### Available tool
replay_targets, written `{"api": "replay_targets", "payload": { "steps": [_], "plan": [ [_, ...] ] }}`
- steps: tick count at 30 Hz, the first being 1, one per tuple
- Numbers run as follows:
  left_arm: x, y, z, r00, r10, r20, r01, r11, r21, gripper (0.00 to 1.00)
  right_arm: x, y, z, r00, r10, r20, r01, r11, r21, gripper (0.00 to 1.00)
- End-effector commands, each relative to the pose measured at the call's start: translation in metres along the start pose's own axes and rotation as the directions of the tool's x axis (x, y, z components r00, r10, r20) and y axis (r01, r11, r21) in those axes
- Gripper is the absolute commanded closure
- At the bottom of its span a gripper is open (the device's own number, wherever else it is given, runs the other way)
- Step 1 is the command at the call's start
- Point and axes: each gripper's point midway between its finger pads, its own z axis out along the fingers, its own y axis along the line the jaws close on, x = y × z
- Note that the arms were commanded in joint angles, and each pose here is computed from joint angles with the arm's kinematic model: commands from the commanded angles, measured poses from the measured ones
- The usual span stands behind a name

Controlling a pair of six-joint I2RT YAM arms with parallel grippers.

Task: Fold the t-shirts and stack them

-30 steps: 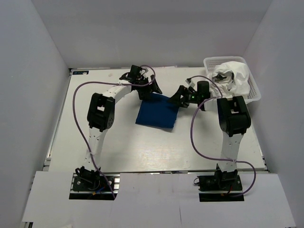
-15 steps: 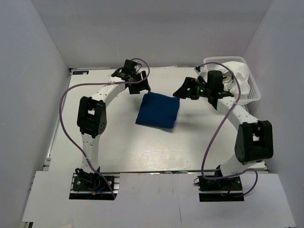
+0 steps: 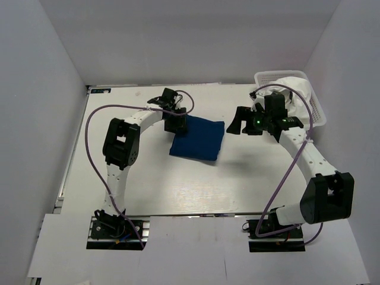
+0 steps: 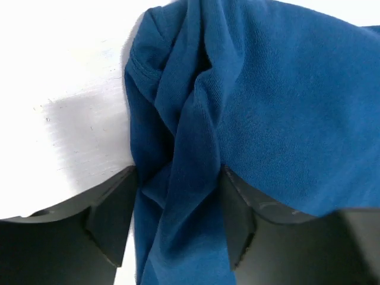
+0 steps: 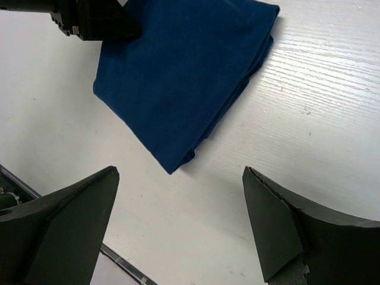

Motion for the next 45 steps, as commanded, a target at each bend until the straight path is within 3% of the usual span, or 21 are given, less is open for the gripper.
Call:
{"api": "replay_targets", "payload": {
  "steps": [1, 3, 5, 8, 9, 10, 15, 17, 22, 25, 32, 36, 40, 45],
  "plan": [
    [0.023, 0.009, 0.008, 0.997, 0.045, -0.069, -0.048, 0.998, -0.033, 0.35, 0.009, -0.01, -0.007, 1.0, -0.018, -0.014, 0.019, 0.998, 0.062, 0.1],
    [0.035, 0.014, 0.012, 0.993, 0.071, -0.094, -0.077, 0.996, -0.056, 0.47, 0.011, -0.013, -0.007, 1.0, -0.015, -0.014, 0.016, 0.997, 0.076, 0.1],
    [0.032, 0.019, 0.01, 0.994, 0.074, -0.075, -0.081, 0.993, -0.091, 0.66, 0.01, -0.014, -0.009, 1.0, -0.02, -0.002, 0.02, 0.996, 0.086, 0.1],
    [0.025, 0.02, 0.003, 0.992, 0.114, -0.045, -0.119, 0.984, -0.133, 0.8, 0.008, -0.019, -0.011, 1.0, -0.025, 0.006, 0.024, 0.993, 0.116, 0.1],
    [0.021, 0.026, -0.002, 0.993, 0.116, -0.034, -0.12, 0.977, -0.174, 0.95, 0.007, -0.02, -0.012, 1.0, -0.028, 0.01, 0.027, 0.992, 0.121, 0.1],
    [0.019, 0.03, -0.004, 0.993, 0.117, -0.028, -0.12, 0.972, -0.202, 1.0, 0.007, -0.022, -0.012, 0.999, -0.03, 0.011, 0.029, 0.99, 0.138, 0.1],
    [-0.013, 0.075, -0.029, 0.991, 0.132, 0.016, -0.114, 0.906, -0.407, 1.0, 0.008, -0.025, -0.012, 0.999, -0.033, 0.01, 0.031, 0.989, 0.145, 0.1],
    [-0.034, 0.102, -0.05, 0.983, 0.178, 0.054, -0.126, 0.849, -0.513, 1.0, 0.008, -0.025, -0.012, 0.999, -0.034, 0.014, 0.032, 0.989, 0.147, 0.1],
    [-0.063, 0.158, -0.089, 0.971, 0.226, 0.078, -0.127, 0.765, -0.632, 1.0, -0.001, -0.025, -0.013, 0.999, -0.032, 0.022, 0.028, 0.987, 0.155, 0.1],
    [-0.08, 0.182, -0.101, 0.967, 0.234, 0.096, -0.115, 0.743, -0.659, 1.0, -0.004, -0.026, -0.012, 1.0, -0.014, -0.007, 0.015, 0.986, 0.169, 0.1],
    [-0.116, 0.281, -0.124, 0.974, 0.192, 0.12, -0.036, 0.654, -0.755, 1.0, -0.02, -0.019, -0.007, 0.999, 0.008, -0.042, -0.002, 0.988, 0.151, 0.1],
    [-0.139, 0.322, -0.134, 0.969, 0.178, 0.171, 0.017, 0.643, -0.765, 1.0, -0.03, -0.018, -0.005, 0.999, 0.013, -0.046, -0.005, 0.987, 0.159, 0.1],
    [-0.167, 0.347, -0.139, 0.95, 0.193, 0.245, 0.059, 0.66, -0.749, 1.0, -0.04, -0.016, -0.002, 0.998, 0.026, -0.058, -0.017, 0.987, 0.158, 0.1],
    [-0.177, 0.376, -0.151, 0.933, 0.203, 0.297, 0.111, 0.624, -0.774, 1.0, -0.044, -0.011, -0.002, 0.998, 0.04, -0.055, -0.032, 0.989, 0.144, 0.1]
  ]
}}
